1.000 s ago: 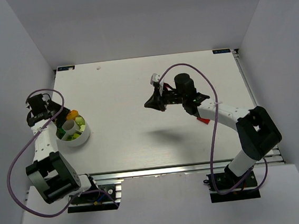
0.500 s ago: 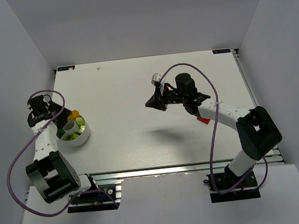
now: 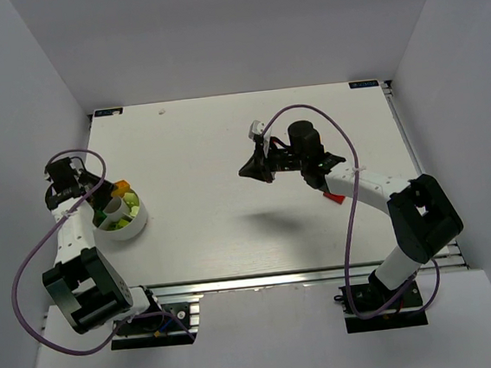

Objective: Sort the legos into containers by color

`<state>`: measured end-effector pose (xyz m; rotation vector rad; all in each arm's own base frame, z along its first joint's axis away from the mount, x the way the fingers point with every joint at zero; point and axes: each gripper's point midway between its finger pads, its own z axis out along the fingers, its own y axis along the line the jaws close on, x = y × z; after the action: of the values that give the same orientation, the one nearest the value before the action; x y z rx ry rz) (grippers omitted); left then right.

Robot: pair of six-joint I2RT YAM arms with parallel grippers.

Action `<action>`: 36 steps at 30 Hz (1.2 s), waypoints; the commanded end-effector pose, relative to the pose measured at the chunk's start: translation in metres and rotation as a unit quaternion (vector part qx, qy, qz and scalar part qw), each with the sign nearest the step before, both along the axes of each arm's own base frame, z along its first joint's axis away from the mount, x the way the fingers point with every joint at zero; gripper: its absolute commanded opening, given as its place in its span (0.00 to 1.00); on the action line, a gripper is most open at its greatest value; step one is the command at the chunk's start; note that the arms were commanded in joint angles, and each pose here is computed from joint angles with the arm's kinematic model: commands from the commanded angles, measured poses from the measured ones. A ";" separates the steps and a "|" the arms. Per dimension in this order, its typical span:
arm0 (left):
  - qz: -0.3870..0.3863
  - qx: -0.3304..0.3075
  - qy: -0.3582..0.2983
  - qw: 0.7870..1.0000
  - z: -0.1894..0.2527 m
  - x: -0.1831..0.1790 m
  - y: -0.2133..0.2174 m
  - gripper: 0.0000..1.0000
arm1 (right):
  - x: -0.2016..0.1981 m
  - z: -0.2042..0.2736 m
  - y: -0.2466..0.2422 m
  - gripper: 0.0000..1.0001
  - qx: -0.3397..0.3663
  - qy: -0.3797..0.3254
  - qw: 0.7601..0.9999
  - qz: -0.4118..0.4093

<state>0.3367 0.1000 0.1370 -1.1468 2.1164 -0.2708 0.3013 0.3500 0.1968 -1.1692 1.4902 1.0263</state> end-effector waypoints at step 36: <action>0.075 -0.018 0.010 0.997 0.029 -0.007 0.018 0.26 | -0.002 0.014 -0.003 0.10 0.020 -0.015 1.000 0.002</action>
<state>0.3294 0.1130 0.1559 -1.2752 2.0728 -0.2362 0.3024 0.3480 0.1957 -1.1625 1.4943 1.0282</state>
